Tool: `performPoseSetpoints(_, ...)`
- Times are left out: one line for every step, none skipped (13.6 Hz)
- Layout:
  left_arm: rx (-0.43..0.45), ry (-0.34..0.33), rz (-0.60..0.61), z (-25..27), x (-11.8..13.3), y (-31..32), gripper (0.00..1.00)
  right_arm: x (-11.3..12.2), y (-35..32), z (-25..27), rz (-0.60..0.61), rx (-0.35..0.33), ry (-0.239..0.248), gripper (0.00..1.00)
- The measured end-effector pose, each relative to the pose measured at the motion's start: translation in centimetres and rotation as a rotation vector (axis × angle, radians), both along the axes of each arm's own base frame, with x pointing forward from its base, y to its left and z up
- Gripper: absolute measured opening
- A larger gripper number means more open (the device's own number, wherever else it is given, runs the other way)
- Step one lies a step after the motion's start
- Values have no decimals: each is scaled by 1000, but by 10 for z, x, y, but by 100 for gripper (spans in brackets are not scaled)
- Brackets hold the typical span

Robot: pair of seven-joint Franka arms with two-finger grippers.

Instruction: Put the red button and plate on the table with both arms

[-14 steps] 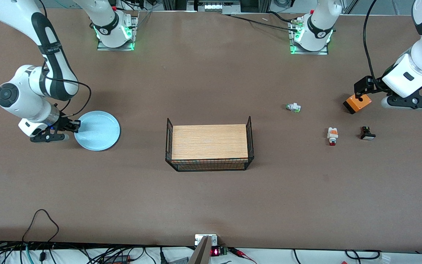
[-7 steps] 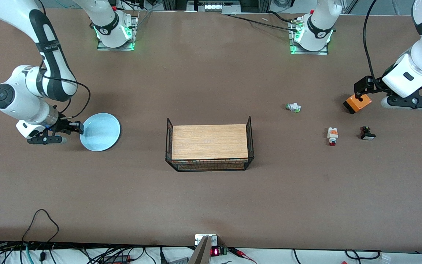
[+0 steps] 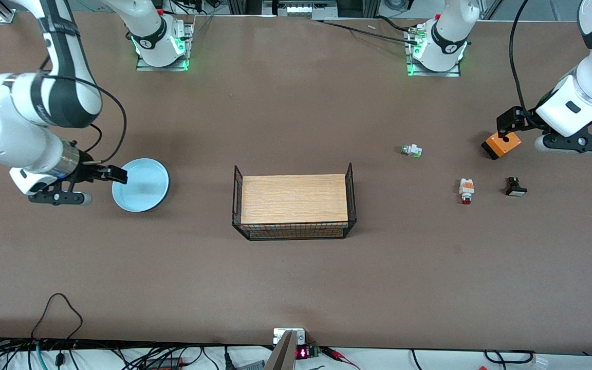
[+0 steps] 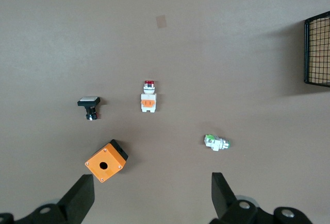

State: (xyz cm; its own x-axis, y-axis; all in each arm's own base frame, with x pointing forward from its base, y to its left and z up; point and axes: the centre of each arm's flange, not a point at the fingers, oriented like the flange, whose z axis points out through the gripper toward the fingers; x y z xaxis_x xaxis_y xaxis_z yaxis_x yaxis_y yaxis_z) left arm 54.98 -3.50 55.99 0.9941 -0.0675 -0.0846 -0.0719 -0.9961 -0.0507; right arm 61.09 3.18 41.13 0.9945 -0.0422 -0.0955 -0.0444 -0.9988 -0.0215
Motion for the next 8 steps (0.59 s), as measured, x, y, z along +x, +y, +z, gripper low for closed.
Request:
performPoseSetpoints(0,0,0,0,0,0,100,2,1,24,-3,1,14,100)
performPoseSetpoints(0,0,0,0,0,0,100,3,1,48,-7,3,27,100)
performPoseSetpoints(0,0,0,0,0,0,100,3,0,72,-9,4,35,100)
performPoseSetpoints(0,0,0,0,0,0,100,2,-2,93,-13,5,37,100)
performPoseSetpoints(0,0,0,0,0,0,100,1,-7,110,-23,5,33,100)
performPoseSetpoints(0,0,0,0,0,0,100,1,-19,125,-41,6,23,100)
performPoseSetpoints(0,0,0,0,0,0,100,1,-35,135,-60,8,10,100)
performPoseSetpoints(0,0,0,0,0,0,100,0,-50,142,-76,10,-2,100)
